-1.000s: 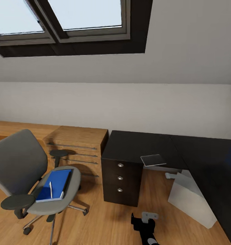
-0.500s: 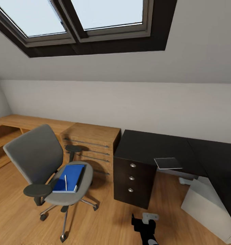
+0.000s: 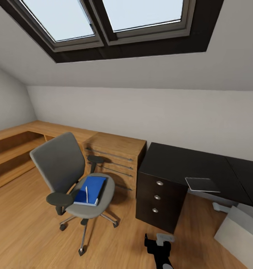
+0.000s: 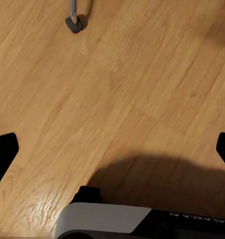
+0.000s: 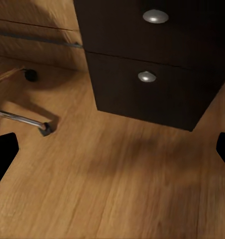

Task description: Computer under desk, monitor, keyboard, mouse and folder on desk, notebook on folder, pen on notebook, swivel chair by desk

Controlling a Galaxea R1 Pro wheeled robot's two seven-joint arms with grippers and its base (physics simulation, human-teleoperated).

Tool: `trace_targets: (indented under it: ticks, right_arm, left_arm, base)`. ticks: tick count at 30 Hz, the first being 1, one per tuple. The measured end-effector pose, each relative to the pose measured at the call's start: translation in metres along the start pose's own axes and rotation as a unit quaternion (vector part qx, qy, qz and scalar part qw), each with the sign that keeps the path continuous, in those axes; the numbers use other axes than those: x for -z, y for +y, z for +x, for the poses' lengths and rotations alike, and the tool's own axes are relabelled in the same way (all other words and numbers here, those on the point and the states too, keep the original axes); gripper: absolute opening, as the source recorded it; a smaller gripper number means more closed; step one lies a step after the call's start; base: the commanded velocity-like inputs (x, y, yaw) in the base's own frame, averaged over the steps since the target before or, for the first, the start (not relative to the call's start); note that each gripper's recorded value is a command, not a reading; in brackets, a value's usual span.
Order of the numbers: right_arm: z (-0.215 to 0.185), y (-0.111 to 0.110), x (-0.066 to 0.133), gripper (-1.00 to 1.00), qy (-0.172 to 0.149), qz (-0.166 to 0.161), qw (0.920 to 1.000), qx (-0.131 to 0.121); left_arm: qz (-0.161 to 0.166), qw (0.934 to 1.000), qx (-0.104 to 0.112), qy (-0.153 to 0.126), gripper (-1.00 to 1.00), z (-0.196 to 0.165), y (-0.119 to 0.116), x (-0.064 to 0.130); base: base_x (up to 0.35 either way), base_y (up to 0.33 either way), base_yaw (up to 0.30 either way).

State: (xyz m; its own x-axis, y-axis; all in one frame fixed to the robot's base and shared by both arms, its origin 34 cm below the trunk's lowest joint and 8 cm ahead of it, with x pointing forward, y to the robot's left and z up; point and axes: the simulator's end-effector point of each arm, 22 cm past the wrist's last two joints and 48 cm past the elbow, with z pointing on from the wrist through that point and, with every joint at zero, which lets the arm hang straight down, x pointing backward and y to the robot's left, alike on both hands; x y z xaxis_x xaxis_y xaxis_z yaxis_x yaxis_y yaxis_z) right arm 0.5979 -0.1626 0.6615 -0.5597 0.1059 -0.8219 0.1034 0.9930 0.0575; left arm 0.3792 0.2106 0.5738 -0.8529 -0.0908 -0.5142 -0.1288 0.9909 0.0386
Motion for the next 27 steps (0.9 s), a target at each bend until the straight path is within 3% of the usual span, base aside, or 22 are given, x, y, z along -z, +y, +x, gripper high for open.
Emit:
trace_targets:
  ticks: [21,22,25,27]
  right_arm:
    - [0.003,-0.001,0.0,1.0,-0.001,0.001,1.0,-0.001]
    - [0.003,-0.001,0.0,1.0,-0.001,0.002,1.0,-0.001]
    - [0.003,-0.001,0.0,1.0,-0.001,0.002,1.0,-0.001]
    - [0.003,-0.002,0.0,1.0,-0.001,0.002,1.0,-0.001]
  left_arm:
    - [-0.009,0.9999,0.004,0.003,1.0,0.002,0.009,-0.001]
    - [-0.024,0.9994,0.023,0.002,1.0,0.0,0.024,-0.003]
    - [-0.034,0.9988,0.035,0.0,1.0,-0.002,0.033,-0.004]
    - [-0.055,0.9964,0.064,-0.005,1.0,-0.006,0.054,-0.005]
  base:
    - [0.0,0.0,0.224]
    - [0.0,0.0,0.276]
    - [0.0,0.0,0.277]
    - [0.0,0.0,0.278]
